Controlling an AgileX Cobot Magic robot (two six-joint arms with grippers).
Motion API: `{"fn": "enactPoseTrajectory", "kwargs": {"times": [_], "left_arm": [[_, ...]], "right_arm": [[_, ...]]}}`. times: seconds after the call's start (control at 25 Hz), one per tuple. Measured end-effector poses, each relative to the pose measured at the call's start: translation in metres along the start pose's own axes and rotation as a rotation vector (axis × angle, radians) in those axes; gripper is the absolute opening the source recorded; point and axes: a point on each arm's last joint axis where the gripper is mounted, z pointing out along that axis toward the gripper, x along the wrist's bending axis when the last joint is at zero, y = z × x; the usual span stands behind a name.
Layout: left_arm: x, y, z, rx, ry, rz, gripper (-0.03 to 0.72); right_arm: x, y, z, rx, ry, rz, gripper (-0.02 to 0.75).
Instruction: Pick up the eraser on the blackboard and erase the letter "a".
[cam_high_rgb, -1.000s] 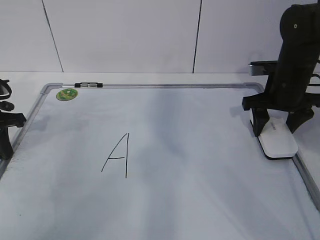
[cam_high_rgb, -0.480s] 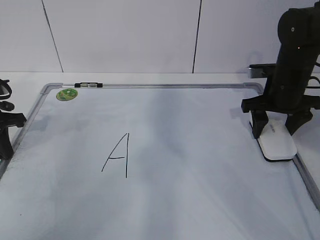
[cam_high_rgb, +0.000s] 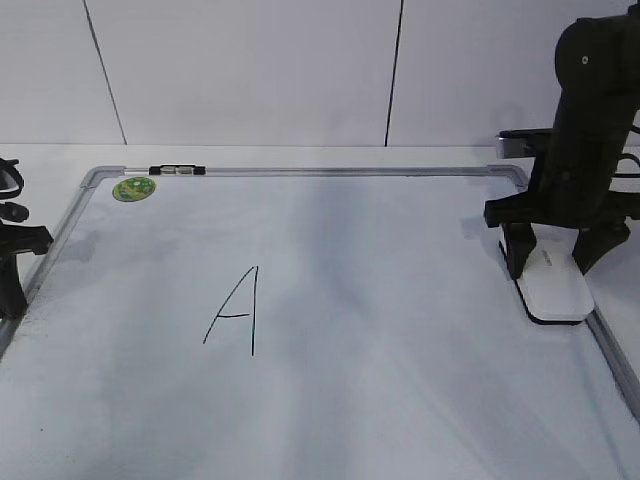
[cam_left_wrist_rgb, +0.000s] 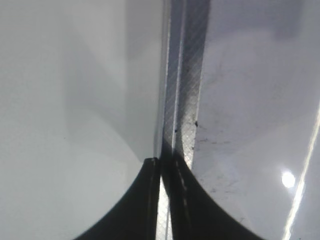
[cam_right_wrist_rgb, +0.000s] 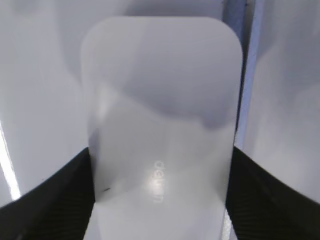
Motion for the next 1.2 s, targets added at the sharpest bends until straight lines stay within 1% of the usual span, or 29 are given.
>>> {"fn": "enactPoseTrajectory", "kwargs": {"times": [0.12,0.44,0.84,1.0,1.2], "left_arm": [[0.000,0.000,0.000,0.000,0.000,0.000,0.015],[0.000,0.000,0.000,0.000,0.000,0.000,0.015],[0.000,0.000,0.000,0.000,-0.001,-0.001,0.015],[0.000,0.000,0.000,0.000,-0.003,-0.002,0.015],[0.000,0.000,0.000,-0.004,-0.004,-0.002,0.015]], "right_arm": [[0.000,0.000,0.000,0.006,-0.004,-0.001,0.613],[-0.001,-0.002,-0.001,0.029,-0.008,-0.001,0.616],[0.001,0.018,-0.034,-0.093,0.012,0.009,0.615],[0.001,0.016,-0.041,-0.107,0.018,0.014,0.614],[-0.002,0.008,-0.067,-0.167,0.027,0.017,0.612]]}}
